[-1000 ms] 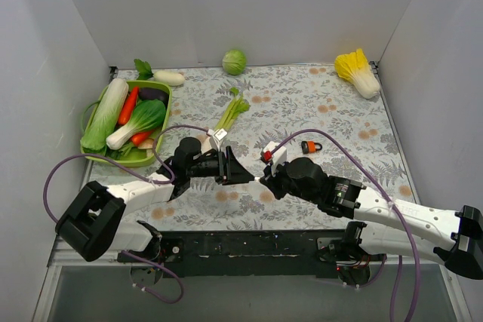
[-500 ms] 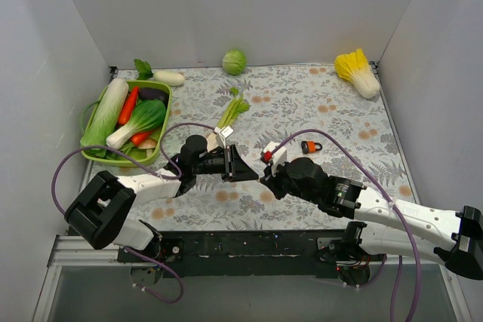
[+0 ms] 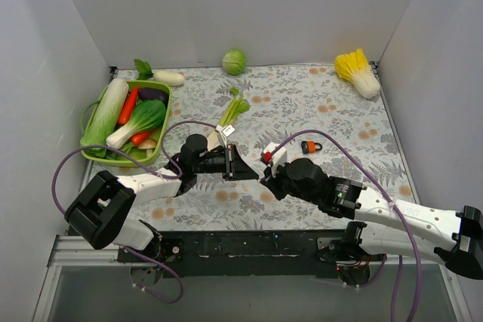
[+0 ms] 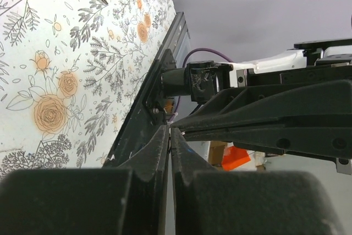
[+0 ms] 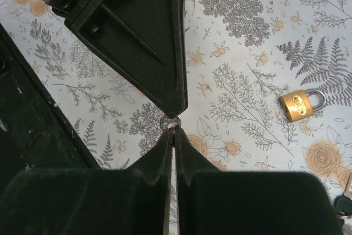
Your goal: Unlock with the key
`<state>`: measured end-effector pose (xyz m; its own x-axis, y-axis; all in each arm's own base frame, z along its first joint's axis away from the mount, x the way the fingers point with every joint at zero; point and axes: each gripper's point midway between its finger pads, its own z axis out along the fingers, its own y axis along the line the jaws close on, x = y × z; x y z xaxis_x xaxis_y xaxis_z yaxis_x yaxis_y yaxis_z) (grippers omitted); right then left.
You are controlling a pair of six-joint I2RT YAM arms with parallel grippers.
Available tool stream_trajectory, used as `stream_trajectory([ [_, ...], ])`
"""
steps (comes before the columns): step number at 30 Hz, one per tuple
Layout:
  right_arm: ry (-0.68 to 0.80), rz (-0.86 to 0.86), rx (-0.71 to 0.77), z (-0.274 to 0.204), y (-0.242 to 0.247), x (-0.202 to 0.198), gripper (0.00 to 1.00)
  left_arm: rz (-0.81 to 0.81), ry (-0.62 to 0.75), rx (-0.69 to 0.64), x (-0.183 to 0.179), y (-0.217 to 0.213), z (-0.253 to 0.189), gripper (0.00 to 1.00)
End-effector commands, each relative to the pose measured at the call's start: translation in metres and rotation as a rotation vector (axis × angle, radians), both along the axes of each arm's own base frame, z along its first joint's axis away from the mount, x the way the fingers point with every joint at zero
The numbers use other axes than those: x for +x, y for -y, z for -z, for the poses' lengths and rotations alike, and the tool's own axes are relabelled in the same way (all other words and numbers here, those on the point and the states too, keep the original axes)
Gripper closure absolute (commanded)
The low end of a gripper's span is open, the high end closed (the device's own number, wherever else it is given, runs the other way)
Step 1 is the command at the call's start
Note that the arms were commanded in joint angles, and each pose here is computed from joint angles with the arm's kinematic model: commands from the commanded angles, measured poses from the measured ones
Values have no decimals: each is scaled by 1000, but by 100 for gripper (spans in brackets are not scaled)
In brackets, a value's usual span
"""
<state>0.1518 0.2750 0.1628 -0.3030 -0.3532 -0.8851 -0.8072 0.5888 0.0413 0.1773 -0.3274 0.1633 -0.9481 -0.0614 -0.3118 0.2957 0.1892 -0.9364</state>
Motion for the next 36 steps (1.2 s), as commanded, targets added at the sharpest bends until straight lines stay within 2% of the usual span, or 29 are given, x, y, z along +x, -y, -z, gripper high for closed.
stream_trajectory([
  [1, 16, 33, 59, -21, 0, 3, 87, 64, 150, 6, 1, 3, -17, 100],
  [2, 11, 25, 88, -28, 0, 0, 71, 77, 151, 38, 0, 2, -13, 100],
  [4, -3, 3, 136, -37, -2, -4, 50, 110, 220, 70, 2, 1, -10, 100],
  [5, -10, -14, 169, -44, 0, -6, 35, 125, 230, 87, 3, 1, -14, 100],
  [8, -49, -55, 237, -56, 3, -9, 26, 172, 305, 121, 4, 1, -16, 100],
  [10, -87, -80, 282, -60, 4, -12, 24, 203, 346, 110, 2, 1, -22, 100],
  [15, -164, -163, 383, -64, 6, -18, 25, 348, 452, -1, -19, -1, -49, 100],
  [18, -217, -206, 406, -62, 2, -25, 30, 376, 502, -26, -25, -4, -57, 100],
  [23, -255, -253, 446, -62, -7, -28, 41, 381, 536, -39, -31, -8, -60, 100],
  [31, -296, -300, 520, -66, -16, -33, 49, 390, 549, -48, -34, -9, -61, 100],
  [36, -318, -298, 510, -59, -18, -32, 56, 388, 557, -55, -35, -10, -63, 100],
])
